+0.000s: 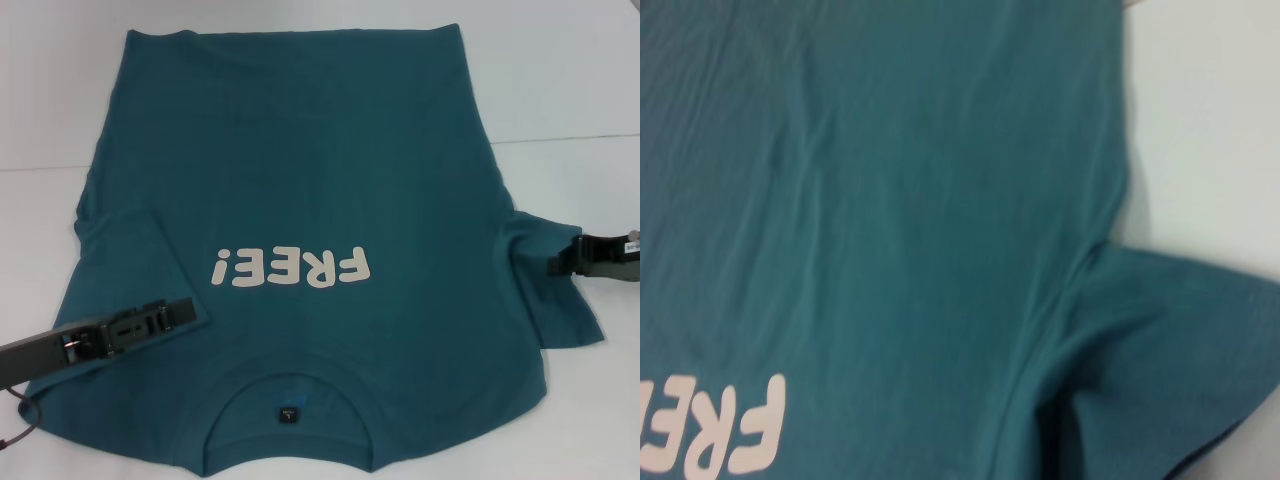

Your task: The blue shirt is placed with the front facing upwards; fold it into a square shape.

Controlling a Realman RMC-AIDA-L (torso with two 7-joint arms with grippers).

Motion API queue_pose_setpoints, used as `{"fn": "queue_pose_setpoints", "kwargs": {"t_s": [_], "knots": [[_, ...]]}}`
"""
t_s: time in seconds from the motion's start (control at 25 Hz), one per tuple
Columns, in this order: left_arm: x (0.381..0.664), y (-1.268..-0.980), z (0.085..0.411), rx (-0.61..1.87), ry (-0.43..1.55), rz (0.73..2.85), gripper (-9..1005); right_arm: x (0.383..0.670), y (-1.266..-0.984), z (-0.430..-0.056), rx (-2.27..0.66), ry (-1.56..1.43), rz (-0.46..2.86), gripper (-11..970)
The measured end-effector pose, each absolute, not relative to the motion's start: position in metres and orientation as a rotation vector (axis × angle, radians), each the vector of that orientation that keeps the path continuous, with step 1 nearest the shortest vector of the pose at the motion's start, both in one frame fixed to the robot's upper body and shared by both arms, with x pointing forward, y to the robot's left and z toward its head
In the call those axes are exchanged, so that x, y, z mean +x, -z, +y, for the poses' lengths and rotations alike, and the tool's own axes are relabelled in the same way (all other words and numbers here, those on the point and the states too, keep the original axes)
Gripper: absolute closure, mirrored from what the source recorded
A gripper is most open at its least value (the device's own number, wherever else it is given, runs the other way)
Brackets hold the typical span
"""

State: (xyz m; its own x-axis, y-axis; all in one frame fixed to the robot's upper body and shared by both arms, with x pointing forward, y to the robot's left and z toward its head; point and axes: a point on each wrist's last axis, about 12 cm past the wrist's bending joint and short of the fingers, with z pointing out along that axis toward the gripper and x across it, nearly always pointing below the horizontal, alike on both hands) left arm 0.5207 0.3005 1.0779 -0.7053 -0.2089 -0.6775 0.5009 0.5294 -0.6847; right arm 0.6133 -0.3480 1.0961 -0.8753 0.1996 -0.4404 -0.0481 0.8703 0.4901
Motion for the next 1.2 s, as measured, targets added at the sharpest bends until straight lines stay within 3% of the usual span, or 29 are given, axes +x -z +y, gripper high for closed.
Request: {"fn": "queue_pose_setpoints", "kwargs": {"t_s": [0.68, 1.2], "knots": [[0.517, -1.077, 0.305, 0.214, 1.219, 2.029, 273, 0.622, -1.128, -0.384, 0.183, -0.607, 2.507, 944], [0.518, -1.078, 0.306, 0.212, 1.218, 2.027, 273, 0.649, -1.166, -0.343, -0.041, -0.605, 2.556, 939]]}}
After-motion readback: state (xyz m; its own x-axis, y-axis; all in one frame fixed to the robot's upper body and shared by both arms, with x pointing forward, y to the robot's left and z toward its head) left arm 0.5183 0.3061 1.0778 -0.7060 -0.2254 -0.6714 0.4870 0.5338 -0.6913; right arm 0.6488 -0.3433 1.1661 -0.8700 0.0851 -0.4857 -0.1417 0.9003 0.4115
